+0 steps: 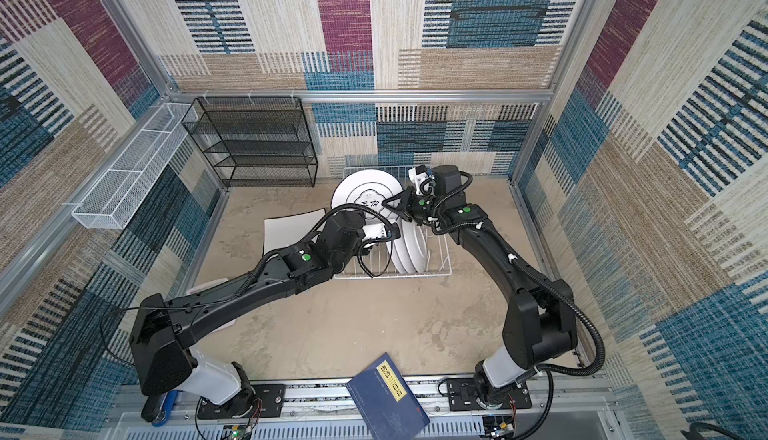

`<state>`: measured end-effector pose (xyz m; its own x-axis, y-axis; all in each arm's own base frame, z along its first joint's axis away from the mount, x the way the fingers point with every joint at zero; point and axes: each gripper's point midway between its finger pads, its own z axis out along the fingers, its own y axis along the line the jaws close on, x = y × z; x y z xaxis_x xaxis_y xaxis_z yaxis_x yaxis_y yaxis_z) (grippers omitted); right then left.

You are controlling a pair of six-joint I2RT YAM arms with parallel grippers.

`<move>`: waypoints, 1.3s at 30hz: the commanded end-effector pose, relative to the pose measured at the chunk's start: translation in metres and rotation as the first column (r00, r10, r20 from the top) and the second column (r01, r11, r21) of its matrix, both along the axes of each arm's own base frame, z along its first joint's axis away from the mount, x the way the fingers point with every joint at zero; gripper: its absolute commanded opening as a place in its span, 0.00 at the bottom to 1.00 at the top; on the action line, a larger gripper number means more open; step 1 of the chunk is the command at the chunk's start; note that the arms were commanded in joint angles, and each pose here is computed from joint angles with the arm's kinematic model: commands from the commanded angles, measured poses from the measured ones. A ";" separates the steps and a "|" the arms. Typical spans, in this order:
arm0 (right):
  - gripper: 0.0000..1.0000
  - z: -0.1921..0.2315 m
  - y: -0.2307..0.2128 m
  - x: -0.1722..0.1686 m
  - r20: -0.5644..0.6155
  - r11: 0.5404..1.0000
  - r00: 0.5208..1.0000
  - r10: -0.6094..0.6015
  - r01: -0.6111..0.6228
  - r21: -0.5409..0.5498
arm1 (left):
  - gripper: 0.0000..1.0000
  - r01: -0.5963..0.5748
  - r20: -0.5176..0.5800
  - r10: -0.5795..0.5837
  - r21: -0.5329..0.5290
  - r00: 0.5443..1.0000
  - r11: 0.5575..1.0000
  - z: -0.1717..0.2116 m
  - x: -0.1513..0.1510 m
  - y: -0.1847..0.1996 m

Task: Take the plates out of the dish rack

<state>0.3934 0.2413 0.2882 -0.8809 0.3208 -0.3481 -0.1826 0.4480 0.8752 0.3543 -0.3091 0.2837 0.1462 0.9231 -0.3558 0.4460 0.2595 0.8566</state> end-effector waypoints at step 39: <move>0.00 0.030 -0.027 0.014 0.224 0.996 0.971 -0.088 0.079 0.049 | 0.88 -0.702 -0.617 -0.611 -0.699 0.496 0.136 0.053 0.065 0.056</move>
